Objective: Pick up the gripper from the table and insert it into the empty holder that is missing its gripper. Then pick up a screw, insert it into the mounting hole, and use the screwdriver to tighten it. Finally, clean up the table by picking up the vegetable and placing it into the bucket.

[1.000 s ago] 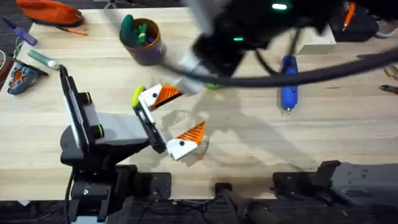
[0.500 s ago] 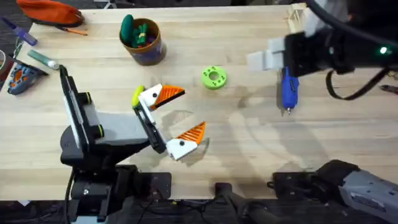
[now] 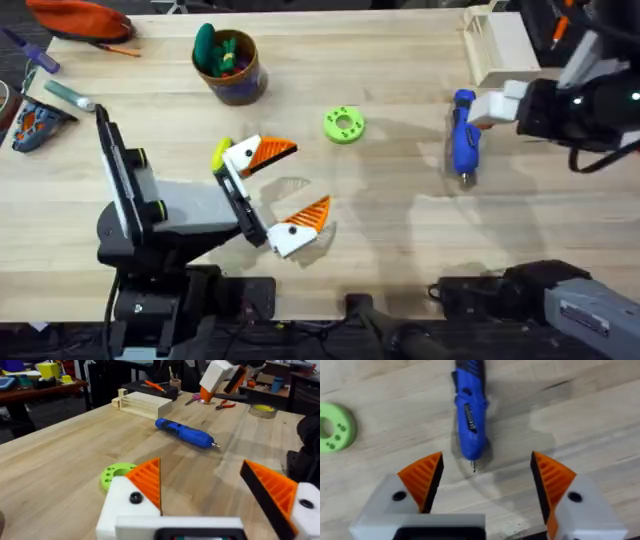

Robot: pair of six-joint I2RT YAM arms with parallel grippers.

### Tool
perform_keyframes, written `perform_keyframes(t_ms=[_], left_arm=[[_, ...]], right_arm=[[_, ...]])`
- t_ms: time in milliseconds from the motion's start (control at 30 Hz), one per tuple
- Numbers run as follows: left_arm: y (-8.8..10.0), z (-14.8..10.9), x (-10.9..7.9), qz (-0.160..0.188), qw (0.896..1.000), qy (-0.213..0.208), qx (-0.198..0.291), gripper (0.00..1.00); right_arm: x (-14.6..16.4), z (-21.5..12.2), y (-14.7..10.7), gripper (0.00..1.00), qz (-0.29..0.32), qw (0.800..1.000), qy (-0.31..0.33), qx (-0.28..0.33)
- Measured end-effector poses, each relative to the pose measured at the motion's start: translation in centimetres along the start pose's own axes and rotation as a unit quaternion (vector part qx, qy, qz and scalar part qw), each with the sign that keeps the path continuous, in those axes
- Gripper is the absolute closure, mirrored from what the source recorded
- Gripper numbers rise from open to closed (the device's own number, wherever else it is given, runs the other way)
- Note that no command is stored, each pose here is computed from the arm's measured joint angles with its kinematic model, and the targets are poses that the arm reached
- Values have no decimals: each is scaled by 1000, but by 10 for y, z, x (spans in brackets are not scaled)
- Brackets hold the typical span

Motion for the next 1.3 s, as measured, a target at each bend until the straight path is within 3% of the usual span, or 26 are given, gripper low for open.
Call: perform_keyframes(t_ms=[1000, 1100, 1300], left_arm=[[0, 0, 0, 0, 1000, 0, 0, 23], [0, 0, 0, -1, 1000, 0, 0, 199], [0, 0, 0, 0, 1000, 0, 0, 698]], right_arm=[[-8, 1, 3, 7, 19, 1000, -9, 0], [-8, 2, 3, 8, 19, 1000, -10, 2], [-7, 8, 2, 8, 16, 1000, -17, 12]])
Point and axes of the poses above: each hand's point on the last joint's axis, 136 mm out from that joint toward the fingers, its own z axis out along the fingers, its own x axis along the line the jaws close on, y = z × x, the point moved 2 cm from there along -z, back along the fingers, and after that the axes turned 11 degrees about z, right-handed, at the moved point
